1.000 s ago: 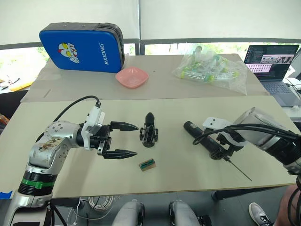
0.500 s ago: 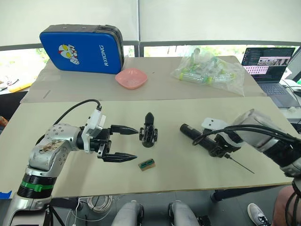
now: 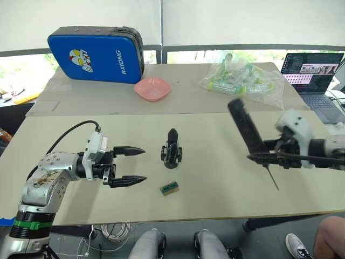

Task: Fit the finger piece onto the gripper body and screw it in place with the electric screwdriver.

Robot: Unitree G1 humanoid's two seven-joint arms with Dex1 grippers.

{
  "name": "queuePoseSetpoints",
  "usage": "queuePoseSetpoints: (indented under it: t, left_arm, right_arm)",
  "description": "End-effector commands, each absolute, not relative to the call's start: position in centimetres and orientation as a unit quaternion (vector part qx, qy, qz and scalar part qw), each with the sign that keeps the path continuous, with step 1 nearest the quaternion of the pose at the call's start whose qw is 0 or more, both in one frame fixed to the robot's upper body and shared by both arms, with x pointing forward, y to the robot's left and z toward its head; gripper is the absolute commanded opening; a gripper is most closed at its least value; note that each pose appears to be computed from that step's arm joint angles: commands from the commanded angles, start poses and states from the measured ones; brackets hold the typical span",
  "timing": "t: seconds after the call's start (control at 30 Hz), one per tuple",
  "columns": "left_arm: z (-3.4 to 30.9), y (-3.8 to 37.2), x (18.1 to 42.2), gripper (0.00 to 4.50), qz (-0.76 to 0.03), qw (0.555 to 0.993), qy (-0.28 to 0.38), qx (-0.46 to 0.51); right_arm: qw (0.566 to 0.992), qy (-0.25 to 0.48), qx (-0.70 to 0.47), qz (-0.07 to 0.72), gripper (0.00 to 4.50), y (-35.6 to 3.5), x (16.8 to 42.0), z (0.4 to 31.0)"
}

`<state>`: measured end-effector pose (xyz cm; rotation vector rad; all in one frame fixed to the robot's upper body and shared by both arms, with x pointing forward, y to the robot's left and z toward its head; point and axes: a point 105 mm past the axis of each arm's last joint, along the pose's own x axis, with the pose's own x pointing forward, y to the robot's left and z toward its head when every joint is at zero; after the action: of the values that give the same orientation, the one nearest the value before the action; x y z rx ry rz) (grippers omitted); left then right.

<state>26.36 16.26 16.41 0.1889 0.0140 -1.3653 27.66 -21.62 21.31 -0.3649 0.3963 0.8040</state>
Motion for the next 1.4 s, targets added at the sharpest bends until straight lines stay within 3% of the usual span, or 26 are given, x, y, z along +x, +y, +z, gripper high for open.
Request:
queuePoseSetpoints:
  t: [0.03, 0.13, 0.27, 0.4, 0.53, 0.7, 1.0, 1.4]
  left_arm:
    - [16.9, 17.8, 27.1, 4.5, -0.591, 0.799, -0.028, 0.11]
    - [16.0, 19.8, 27.4, 4.5, -0.561, 0.819, -0.016, 0.121]
    - [13.8, 21.5, 26.9, 4.5, -0.544, 0.827, 0.013, 0.144]
    - [12.2, 22.0, 25.5, 4.5, -0.558, 0.815, 0.045, 0.151]
    - [9.8, 22.0, 23.7, 4.5, -0.593, 0.783, 0.087, 0.166]
    - [8.9, 20.1, 23.1, 4.5, -0.609, 0.775, 0.088, 0.142]
    - [8.2, 14.7, 24.4, 4.5, -0.619, 0.772, 0.047, 0.138]
    - [5.9, 11.4, 25.1, 4.5, -0.622, 0.768, 0.068, 0.139]
  right_arm:
    - [0.886, -0.024, -0.148, 0.439, 1.96, -19.1, 25.5, 28.2]
    - [0.877, -0.105, -0.121, 0.453, 1.96, -17.6, 24.4, 30.0]
    - [0.862, -0.148, -0.122, 0.469, 1.96, -15.5, 23.2, 29.6]
    - [0.814, -0.182, -0.169, 0.525, 1.96, -12.8, 21.5, 27.9]
    - [0.787, -0.248, -0.141, 0.546, 1.96, -10.6, 21.1, 28.3]
    - [0.766, -0.235, -0.125, 0.586, 1.96, -9.4, 20.9, 25.4]
    - [0.719, -0.23, -0.101, 0.648, 1.96, -7.5, 21.5, 22.0]
    - [0.702, -0.246, -0.102, 0.66, 1.96, -5.6, 22.2, 21.3]
